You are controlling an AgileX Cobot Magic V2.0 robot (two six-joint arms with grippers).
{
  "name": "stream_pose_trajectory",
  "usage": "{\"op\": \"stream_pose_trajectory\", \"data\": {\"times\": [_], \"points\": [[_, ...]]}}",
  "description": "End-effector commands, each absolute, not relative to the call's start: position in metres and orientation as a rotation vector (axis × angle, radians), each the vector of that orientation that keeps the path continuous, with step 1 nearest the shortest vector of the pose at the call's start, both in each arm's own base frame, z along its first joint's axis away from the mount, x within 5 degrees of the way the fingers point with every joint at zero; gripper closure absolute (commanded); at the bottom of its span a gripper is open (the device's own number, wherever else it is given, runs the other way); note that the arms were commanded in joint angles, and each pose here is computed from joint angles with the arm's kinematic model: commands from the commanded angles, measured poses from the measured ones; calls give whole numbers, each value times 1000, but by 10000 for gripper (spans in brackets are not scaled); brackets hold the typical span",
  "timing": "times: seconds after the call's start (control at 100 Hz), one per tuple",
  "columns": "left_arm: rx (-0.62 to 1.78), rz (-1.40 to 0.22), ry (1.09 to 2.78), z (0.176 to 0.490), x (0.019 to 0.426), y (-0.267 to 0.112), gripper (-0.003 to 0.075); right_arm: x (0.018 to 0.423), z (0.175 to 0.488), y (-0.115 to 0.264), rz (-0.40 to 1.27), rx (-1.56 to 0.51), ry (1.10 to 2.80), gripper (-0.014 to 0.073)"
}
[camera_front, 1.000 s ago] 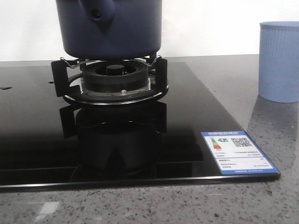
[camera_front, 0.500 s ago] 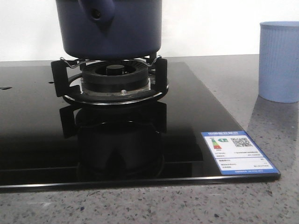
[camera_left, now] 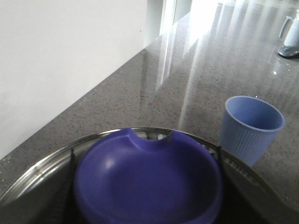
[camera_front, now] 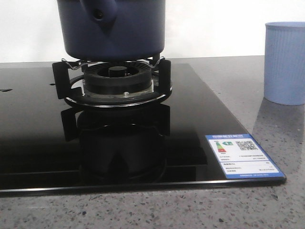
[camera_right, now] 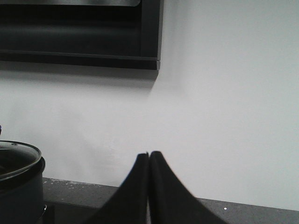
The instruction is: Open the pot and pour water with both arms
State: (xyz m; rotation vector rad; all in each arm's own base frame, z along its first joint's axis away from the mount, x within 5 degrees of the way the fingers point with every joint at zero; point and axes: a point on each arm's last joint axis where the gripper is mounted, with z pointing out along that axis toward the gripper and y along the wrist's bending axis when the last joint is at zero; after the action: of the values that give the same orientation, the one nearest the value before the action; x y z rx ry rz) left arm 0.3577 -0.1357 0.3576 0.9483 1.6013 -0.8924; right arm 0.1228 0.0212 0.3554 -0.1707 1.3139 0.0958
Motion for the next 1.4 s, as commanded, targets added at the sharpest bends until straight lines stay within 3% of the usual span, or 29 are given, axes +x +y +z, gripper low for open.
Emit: {"op": "stream_pose_trajectory", "data": {"times": [0.0,0.22,0.37,0.51,0.61,0.77,0.82,1.02,1.2,1.39], "points": [[855,-947,1472,395,347,-137,173,119,372,21,111,-163,1220,652],[878,-974,1457,396,344,-138,203,119,372,21,111,-163,1221,652],[891,-970,1370,425,327,-132,272,119,371,21,110,-162,1228,652],[830,-861,1308,471,293,-111,388,120,369,21,104,-163,1252,652],[793,-716,1308,500,260,-90,518,120,367,22,67,-207,1264,654],[803,-472,1409,518,209,-68,721,118,361,25,0,-307,1267,653],[814,-381,1448,518,191,-64,739,115,359,27,13,-314,1264,653],[777,-193,1598,475,132,-54,740,100,338,33,81,-370,1282,653],[672,-158,1585,406,83,-44,739,82,317,34,133,-407,1263,653],[480,-158,1515,344,58,-34,739,74,305,32,146,-408,1263,653]]}}
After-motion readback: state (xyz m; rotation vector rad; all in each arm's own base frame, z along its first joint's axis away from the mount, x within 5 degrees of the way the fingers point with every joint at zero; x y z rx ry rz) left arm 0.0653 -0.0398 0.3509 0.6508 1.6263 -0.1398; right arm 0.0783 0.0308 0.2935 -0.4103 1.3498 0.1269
